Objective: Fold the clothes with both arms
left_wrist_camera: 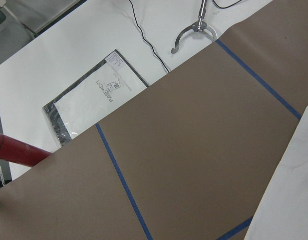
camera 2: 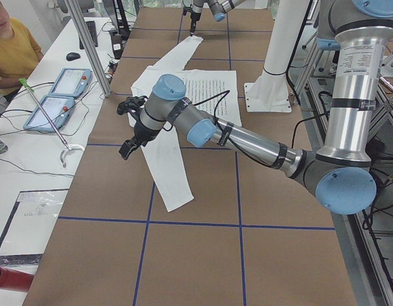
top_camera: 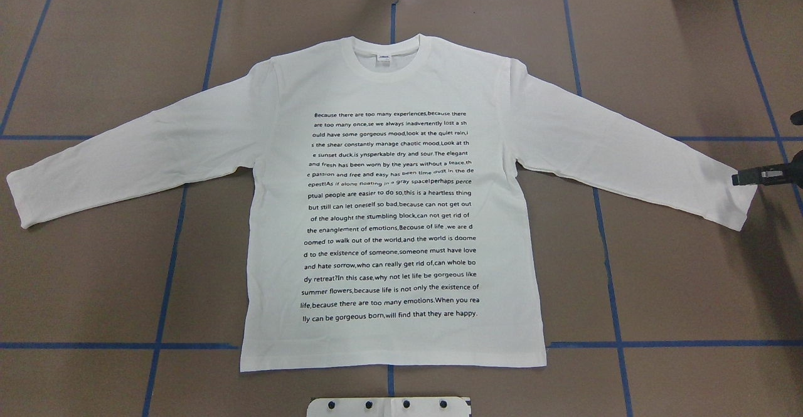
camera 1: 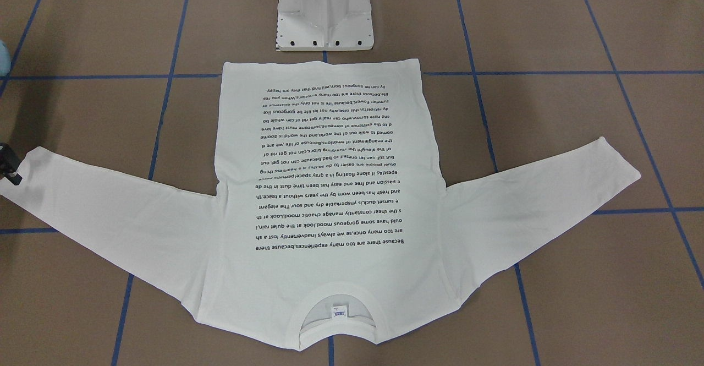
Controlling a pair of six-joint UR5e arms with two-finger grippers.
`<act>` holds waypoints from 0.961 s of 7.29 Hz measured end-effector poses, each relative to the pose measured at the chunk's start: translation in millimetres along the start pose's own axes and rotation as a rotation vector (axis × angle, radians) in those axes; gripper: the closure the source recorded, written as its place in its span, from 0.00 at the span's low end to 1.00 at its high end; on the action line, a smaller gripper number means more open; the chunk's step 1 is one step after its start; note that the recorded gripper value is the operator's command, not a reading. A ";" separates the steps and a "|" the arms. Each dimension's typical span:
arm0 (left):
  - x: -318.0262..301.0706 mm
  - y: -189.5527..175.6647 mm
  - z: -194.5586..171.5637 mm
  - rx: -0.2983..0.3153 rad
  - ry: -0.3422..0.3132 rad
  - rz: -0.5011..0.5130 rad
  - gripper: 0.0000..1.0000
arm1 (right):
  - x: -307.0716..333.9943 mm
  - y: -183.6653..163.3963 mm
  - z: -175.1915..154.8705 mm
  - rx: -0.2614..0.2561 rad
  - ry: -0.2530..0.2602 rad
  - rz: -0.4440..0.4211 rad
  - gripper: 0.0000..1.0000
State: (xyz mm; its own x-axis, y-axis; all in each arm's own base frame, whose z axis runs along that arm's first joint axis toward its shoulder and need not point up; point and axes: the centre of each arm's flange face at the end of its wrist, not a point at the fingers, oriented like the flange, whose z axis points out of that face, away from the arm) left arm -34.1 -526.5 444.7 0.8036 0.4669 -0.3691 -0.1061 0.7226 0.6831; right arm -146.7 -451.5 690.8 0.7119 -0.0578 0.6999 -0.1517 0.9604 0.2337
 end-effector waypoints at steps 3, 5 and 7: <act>-0.4 3.2 0.0 -0.003 0.000 0.000 0.00 | 1.7 4.2 7.4 -0.009 0.013 0.000 1.00; -0.6 3.7 0.0 -0.003 0.000 0.000 0.00 | -1.1 1.6 7.5 -0.006 0.010 -0.004 1.00; -0.8 3.8 0.1 -0.003 -0.001 0.000 0.00 | -13.4 -6.0 -3.1 0.010 -0.014 -0.018 1.00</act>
State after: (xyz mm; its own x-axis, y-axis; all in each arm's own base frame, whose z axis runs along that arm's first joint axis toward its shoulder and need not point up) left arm -35.1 -524.1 447.7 0.8042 0.4662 -0.3687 -0.1079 0.7245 0.6808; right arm -153.2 -455.7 677.9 0.7052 -0.0786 0.7046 -0.1461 0.9564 0.2529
